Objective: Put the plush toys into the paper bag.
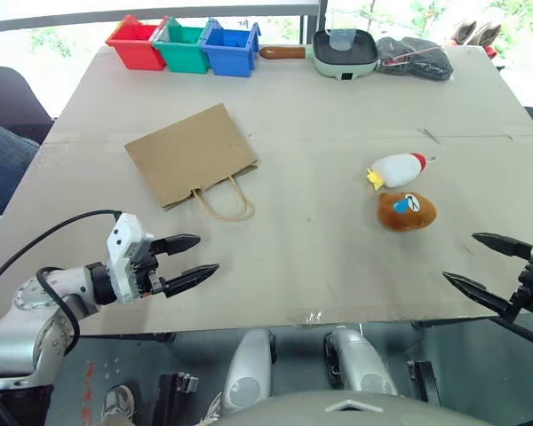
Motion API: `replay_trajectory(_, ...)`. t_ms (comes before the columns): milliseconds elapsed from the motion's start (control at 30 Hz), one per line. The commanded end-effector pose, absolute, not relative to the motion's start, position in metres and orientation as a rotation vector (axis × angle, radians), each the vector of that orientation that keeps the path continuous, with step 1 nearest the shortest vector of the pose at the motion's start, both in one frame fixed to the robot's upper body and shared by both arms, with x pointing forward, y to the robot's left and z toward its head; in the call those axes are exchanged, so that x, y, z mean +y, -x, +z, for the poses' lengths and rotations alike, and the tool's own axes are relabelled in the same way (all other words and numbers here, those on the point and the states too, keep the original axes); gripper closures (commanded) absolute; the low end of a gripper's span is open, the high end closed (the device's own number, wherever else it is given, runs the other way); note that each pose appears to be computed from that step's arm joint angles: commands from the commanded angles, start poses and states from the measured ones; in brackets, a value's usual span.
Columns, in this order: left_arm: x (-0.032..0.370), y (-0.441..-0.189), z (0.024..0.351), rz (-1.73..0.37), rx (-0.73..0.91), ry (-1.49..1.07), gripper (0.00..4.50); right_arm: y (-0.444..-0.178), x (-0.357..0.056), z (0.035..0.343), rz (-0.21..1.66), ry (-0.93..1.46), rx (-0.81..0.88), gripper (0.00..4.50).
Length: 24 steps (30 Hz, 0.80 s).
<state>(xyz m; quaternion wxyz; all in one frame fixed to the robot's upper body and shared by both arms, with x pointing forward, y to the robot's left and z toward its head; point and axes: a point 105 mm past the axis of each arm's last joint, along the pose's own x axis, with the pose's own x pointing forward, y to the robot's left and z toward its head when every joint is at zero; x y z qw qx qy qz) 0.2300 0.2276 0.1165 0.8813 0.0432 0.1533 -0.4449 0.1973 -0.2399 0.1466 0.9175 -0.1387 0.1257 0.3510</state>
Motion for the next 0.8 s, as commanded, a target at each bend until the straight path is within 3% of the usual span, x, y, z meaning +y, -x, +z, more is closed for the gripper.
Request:
replay_trajectory(33,0.237,-0.242,0.128,-0.855,0.236,-0.175,0.19,-0.2,-0.227,0.157,0.724,0.306,0.149,0.01)
replay_trajectory(133,0.251,-0.266,0.144,-0.74,0.134,-0.278,0.19,-0.202,-0.191,0.158,0.794,0.264,0.048,0.01)
replay_trajectory(300,0.262,-0.279,0.148,-0.731,0.061,-0.56,0.19,-0.195,-0.164,0.156,0.864,0.21,0.033,0.01)
replay_trajectory(633,0.236,-0.314,0.129,-0.798,-0.02,-0.878,0.19,-0.195,-0.135,0.152,0.875,0.18,0.01,0.01)
replay_trajectory(733,0.227,-0.32,0.128,-0.826,-0.049,-0.872,0.84,-0.197,-0.131,0.153,0.861,0.178,0.006,0.0)
replay_trajectory(767,0.224,-0.321,0.13,-0.833,-0.064,-0.855,1.47,-0.197,-0.129,0.153,0.857,0.177,0.003,0.0)
replay_trajectory(800,0.223,-0.322,0.131,-0.837,-0.072,-0.843,1.62,-0.197,-0.126,0.153,0.855,0.177,0.0,0.0)
